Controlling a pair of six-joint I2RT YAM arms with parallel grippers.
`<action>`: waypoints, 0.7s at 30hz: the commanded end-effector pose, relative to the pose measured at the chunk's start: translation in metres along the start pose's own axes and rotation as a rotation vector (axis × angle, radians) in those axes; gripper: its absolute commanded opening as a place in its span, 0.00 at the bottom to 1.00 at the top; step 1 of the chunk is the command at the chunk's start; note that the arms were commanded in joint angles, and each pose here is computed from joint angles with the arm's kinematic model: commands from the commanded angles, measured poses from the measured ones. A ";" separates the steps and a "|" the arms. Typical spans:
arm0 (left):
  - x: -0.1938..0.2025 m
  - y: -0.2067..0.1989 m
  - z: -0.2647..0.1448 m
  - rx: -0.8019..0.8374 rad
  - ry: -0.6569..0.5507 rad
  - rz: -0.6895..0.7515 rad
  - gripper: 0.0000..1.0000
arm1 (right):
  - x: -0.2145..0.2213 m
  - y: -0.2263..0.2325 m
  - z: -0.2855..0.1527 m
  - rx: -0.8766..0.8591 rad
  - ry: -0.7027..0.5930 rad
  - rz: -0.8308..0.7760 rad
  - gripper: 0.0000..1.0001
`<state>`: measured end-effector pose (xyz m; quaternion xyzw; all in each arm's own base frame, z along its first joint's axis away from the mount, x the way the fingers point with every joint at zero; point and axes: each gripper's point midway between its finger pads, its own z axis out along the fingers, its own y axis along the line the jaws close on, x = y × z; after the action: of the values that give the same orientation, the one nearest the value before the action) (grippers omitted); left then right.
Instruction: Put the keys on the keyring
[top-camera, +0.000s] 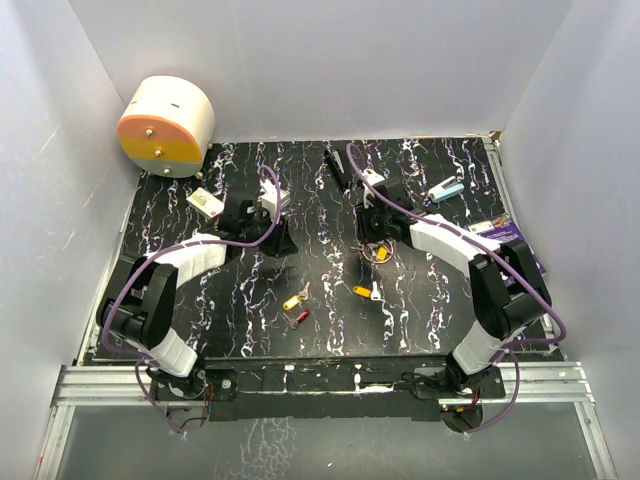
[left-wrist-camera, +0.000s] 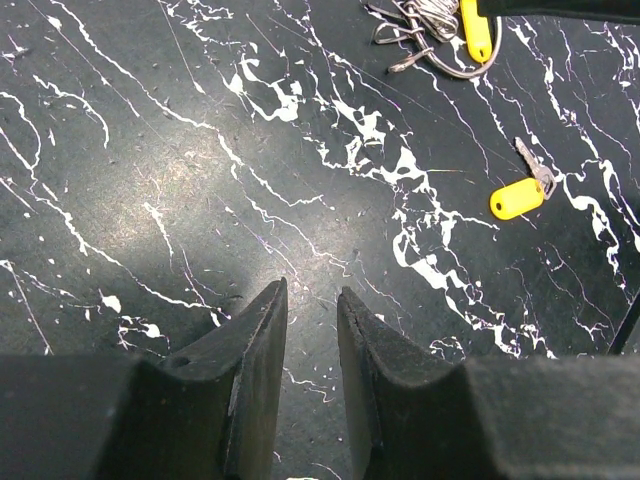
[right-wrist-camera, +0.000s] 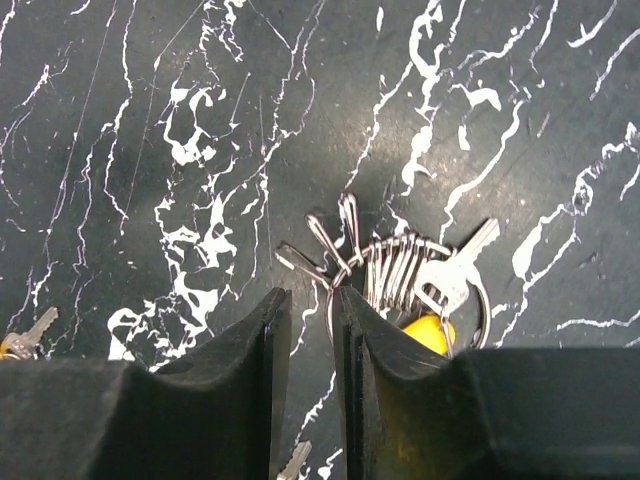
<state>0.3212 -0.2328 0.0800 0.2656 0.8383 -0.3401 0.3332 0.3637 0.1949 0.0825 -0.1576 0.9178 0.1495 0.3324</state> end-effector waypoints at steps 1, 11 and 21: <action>-0.014 -0.001 -0.003 0.003 -0.019 0.028 0.26 | -0.026 0.013 0.015 -0.037 -0.089 -0.124 0.30; -0.012 0.002 -0.003 -0.004 -0.010 0.022 0.26 | -0.012 0.027 0.044 -0.062 -0.008 -0.237 0.32; -0.009 0.006 -0.003 -0.011 -0.005 0.009 0.26 | -0.012 0.026 0.051 -0.049 0.000 -0.271 0.34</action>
<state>0.3225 -0.2290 0.0775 0.2604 0.8445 -0.3347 0.3272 0.3699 0.2296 0.0377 -0.2743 0.9032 0.1265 0.3048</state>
